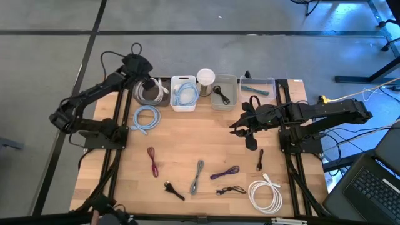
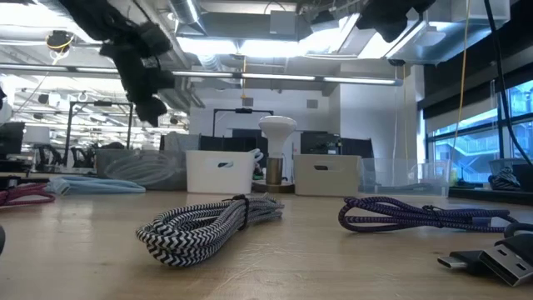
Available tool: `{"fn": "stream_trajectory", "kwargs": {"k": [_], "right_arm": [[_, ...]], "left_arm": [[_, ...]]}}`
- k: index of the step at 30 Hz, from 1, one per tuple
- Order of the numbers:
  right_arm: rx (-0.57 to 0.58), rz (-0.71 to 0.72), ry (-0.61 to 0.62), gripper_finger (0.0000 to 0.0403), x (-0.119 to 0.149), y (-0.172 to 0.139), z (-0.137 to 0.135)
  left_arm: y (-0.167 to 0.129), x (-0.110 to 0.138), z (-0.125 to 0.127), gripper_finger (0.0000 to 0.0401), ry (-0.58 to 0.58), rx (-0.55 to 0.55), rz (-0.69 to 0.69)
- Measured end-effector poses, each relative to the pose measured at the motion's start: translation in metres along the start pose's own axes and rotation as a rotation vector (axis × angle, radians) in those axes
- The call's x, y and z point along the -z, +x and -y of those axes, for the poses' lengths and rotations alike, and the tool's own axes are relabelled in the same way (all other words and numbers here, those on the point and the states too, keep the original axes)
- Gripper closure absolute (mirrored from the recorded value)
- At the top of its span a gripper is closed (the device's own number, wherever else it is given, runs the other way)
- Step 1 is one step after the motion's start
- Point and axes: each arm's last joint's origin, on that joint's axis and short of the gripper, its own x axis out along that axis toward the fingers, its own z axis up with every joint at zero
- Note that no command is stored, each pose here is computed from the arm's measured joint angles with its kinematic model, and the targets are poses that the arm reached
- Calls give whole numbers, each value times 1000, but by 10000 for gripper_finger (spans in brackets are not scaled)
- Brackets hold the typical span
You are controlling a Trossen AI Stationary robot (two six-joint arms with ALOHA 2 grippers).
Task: Pick & Place USB Port
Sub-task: Put the red charger cable into the transparent bin
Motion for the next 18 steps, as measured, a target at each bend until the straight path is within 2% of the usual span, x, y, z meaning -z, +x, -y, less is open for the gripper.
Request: {"fn": "stream_trajectory", "kwargs": {"k": [3, 7, 12, 18], "right_arm": [[0, 0, 3, 298, 0, 0, 0], [0, 0, 3, 298, 0, 0, 0], [0, 0, 2, 298, 0, 0, 0], [0, 0, 2, 298, 0, 0, 0]], "left_arm": [[-20, 0, -10, 206, -23, 2, 20], [-56, -1, -25, 208, -119, 46, 121], [-105, 8, -32, 207, -179, 205, 225], [-145, 32, -23, 205, -203, 425, 117]]}}
